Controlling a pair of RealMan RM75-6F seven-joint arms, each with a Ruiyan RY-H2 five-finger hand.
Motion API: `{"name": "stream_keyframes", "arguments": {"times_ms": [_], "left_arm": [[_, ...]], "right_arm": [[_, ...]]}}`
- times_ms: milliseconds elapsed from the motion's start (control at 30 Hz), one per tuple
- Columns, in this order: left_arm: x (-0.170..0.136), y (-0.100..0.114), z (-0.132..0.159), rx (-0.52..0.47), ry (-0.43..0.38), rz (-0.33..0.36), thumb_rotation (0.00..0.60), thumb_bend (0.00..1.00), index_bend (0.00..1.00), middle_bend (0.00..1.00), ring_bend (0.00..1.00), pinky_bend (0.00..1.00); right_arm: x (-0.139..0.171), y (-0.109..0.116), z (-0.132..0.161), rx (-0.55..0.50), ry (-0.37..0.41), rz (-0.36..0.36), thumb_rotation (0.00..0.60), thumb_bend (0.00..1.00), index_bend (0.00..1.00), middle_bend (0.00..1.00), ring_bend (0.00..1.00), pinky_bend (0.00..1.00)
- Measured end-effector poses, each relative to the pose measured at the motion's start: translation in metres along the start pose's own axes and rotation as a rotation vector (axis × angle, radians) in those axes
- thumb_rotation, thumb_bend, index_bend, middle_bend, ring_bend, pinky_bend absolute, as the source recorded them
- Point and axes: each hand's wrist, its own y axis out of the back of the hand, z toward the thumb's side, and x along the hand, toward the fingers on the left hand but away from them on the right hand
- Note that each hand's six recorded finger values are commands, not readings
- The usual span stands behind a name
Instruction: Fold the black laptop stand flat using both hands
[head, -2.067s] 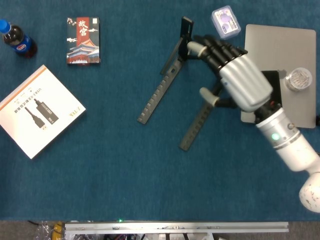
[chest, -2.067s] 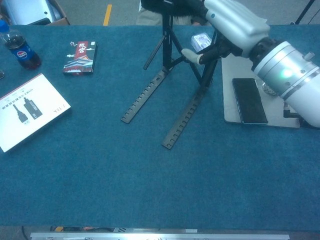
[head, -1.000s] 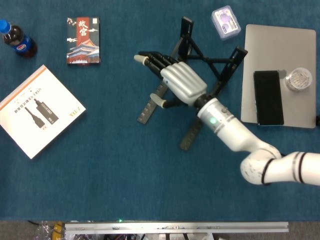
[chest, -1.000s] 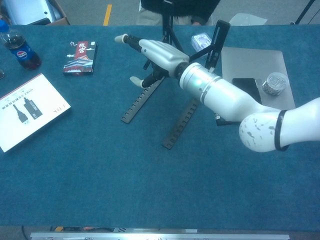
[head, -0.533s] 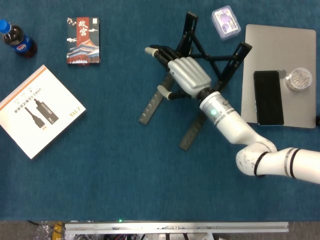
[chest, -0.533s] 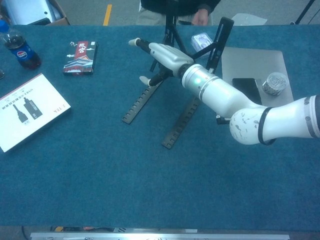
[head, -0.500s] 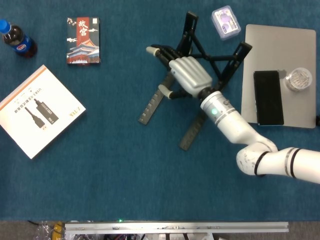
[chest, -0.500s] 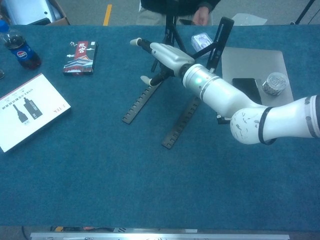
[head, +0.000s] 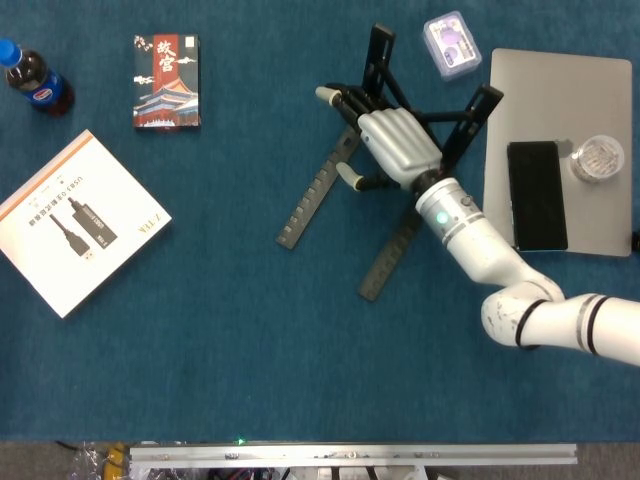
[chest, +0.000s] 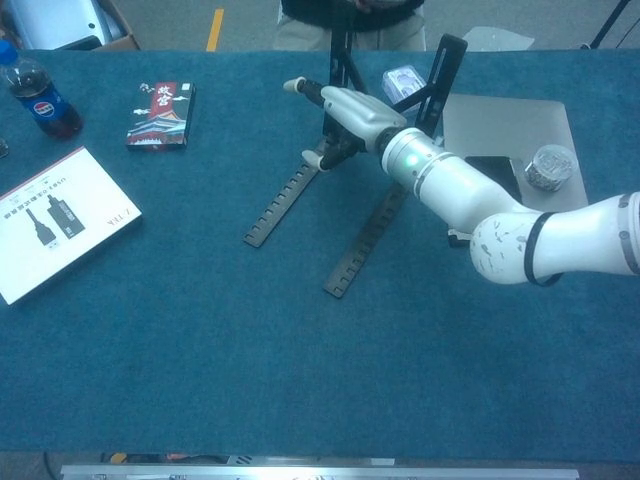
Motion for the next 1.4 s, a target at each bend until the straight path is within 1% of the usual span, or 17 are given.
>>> {"name": "stream_keyframes", "arguments": {"times_ms": [300, 467, 633, 867, 1167, 1400], "left_arm": [[-0.001, 0.002, 0.000, -0.001, 0.002, 0.007, 0.600, 0.25, 0.24, 0.25, 0.16, 0.16], [-0.003, 0.003, -0.004, -0.002, 0.017, 0.009, 0.600, 0.25, 0.24, 0.25, 0.16, 0.16], [-0.002, 0.001, -0.003, -0.003, 0.011, 0.006, 0.600, 0.25, 0.24, 0.25, 0.16, 0.16], [0.001, -0.001, 0.003, -0.004, -0.002, 0.005, 0.600, 0.25, 0.24, 0.25, 0.16, 0.16], [0.003, -0.003, 0.008, -0.002, -0.012, -0.002, 0.600, 0.25, 0.24, 0.25, 0.16, 0.16], [0.003, -0.004, 0.008, -0.002, -0.012, -0.004, 0.600, 0.25, 0.24, 0.25, 0.16, 0.16]], "right_arm": [[0.020, 0.002, 0.020, -0.012, 0.083, 0.028, 0.600, 0.35, 0.00, 0.06, 0.00, 0.12], [0.046, 0.006, 0.012, 0.036, 0.101, 0.066, 0.600, 0.35, 0.00, 0.06, 0.00, 0.12], [0.075, 0.012, -0.007, 0.071, 0.081, 0.091, 0.600, 0.35, 0.00, 0.06, 0.00, 0.12], [0.107, 0.021, -0.038, 0.119, 0.023, 0.101, 0.600, 0.35, 0.00, 0.06, 0.00, 0.12], [0.119, 0.024, -0.061, 0.136, -0.028, 0.105, 0.600, 0.35, 0.00, 0.06, 0.00, 0.12], [0.122, 0.028, -0.069, 0.150, -0.047, 0.106, 0.600, 0.35, 0.00, 0.06, 0.00, 0.12]]}}
